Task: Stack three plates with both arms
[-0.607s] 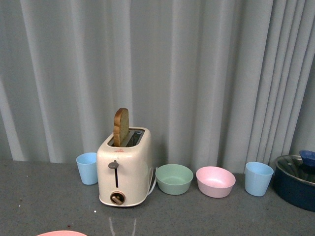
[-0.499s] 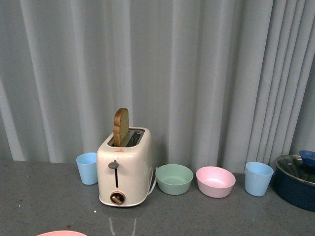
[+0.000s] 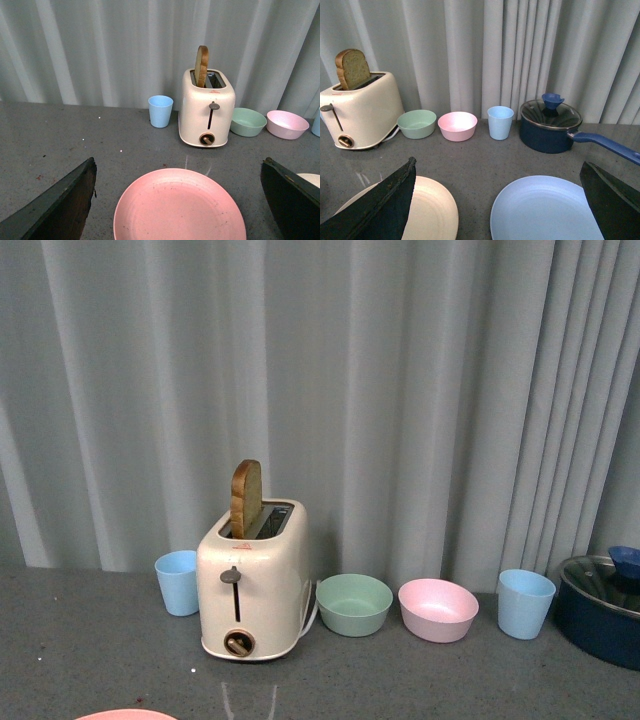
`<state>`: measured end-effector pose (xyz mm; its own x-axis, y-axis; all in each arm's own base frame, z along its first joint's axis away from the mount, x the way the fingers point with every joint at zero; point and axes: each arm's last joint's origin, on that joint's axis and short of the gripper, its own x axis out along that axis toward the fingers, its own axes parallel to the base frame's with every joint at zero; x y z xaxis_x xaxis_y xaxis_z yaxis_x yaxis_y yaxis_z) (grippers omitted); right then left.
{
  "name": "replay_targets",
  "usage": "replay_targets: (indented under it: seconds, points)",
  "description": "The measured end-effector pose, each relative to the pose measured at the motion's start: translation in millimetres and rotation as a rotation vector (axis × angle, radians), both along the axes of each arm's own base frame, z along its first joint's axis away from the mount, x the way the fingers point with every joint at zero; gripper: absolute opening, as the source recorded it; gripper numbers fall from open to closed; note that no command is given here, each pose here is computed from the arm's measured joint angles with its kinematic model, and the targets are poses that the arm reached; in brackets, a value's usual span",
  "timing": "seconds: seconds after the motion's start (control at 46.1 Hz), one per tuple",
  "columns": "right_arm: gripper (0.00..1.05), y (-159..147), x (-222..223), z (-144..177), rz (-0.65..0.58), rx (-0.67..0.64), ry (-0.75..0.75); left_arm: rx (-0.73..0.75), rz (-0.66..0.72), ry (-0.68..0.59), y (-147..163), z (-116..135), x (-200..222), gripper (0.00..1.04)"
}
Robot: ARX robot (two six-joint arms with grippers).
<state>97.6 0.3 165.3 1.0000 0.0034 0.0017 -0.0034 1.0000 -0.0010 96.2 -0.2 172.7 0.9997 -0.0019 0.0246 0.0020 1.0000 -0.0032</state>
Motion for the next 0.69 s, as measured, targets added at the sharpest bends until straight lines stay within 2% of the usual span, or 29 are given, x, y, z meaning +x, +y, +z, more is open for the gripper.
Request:
replay_targets:
  seconds: [0.607, 0.629, 0.694]
  points:
    - [0.97, 0.0, 0.0, 0.0, 0.0, 0.0, 0.0, 0.0, 0.0, 0.0, 0.0, 0.0, 0.0, 0.98]
    - [0.97, 0.0, 0.0, 0.0, 0.0, 0.0, 0.0, -0.002, -0.01, 0.018, -0.1, -0.6, 0.4, 0.98]
    - [0.97, 0.0, 0.0, 0.0, 0.0, 0.0, 0.0, -0.041, -0.093, 0.265, -2.3, -1.4, 1.7, 0.98]
